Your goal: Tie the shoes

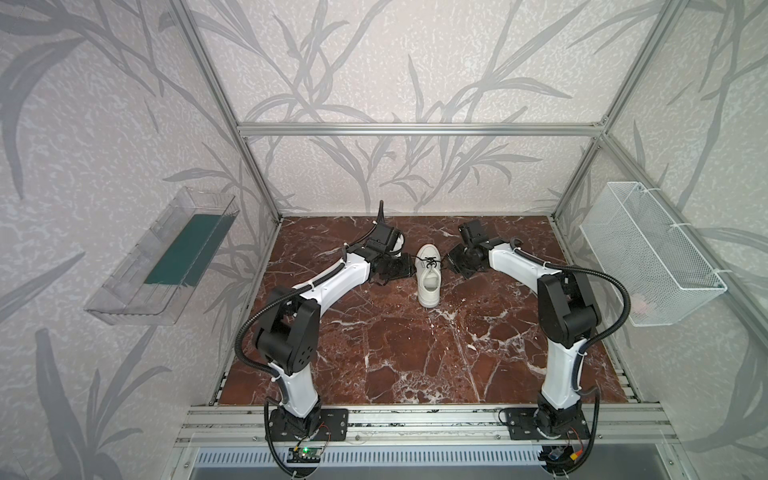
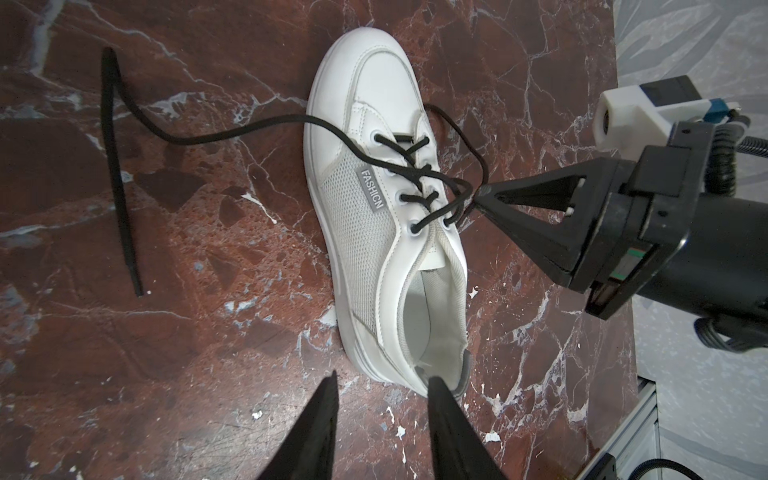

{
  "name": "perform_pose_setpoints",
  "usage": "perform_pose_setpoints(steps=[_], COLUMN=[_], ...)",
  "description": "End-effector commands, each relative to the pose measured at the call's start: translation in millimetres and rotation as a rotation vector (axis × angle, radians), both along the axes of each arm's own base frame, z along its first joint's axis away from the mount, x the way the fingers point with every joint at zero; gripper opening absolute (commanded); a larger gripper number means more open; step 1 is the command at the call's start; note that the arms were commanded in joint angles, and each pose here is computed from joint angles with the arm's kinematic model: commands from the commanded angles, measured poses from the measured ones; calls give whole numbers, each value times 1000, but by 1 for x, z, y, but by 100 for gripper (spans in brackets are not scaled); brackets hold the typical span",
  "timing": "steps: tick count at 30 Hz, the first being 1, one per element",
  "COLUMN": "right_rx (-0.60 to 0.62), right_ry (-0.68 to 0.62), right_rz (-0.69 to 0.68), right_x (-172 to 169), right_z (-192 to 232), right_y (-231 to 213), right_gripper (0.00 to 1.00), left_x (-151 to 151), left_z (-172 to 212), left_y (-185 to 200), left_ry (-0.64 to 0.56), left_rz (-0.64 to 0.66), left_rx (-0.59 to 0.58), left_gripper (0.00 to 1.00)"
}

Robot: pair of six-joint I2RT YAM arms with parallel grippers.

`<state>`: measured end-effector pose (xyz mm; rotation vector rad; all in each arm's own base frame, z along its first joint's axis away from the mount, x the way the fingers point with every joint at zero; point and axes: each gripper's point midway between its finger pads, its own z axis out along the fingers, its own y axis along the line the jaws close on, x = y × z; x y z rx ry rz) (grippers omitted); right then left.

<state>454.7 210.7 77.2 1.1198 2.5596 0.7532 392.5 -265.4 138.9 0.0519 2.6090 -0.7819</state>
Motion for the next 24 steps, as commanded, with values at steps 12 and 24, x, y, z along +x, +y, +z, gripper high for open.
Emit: perform_pose_setpoints(steps=[12, 24], right_rx=[37, 103], right_ry=[-37, -33], right_rz=[-27, 31], right_x=[24, 28], right_z=[11, 11], right_y=[8, 25], right_gripper=[0, 0], left_x=[4, 5], left_z=[12, 9], left_y=[-8, -10], left_ry=[-18, -12], left_rz=[-1, -2], left_rx=[-8, -8], left_gripper=[39, 38])
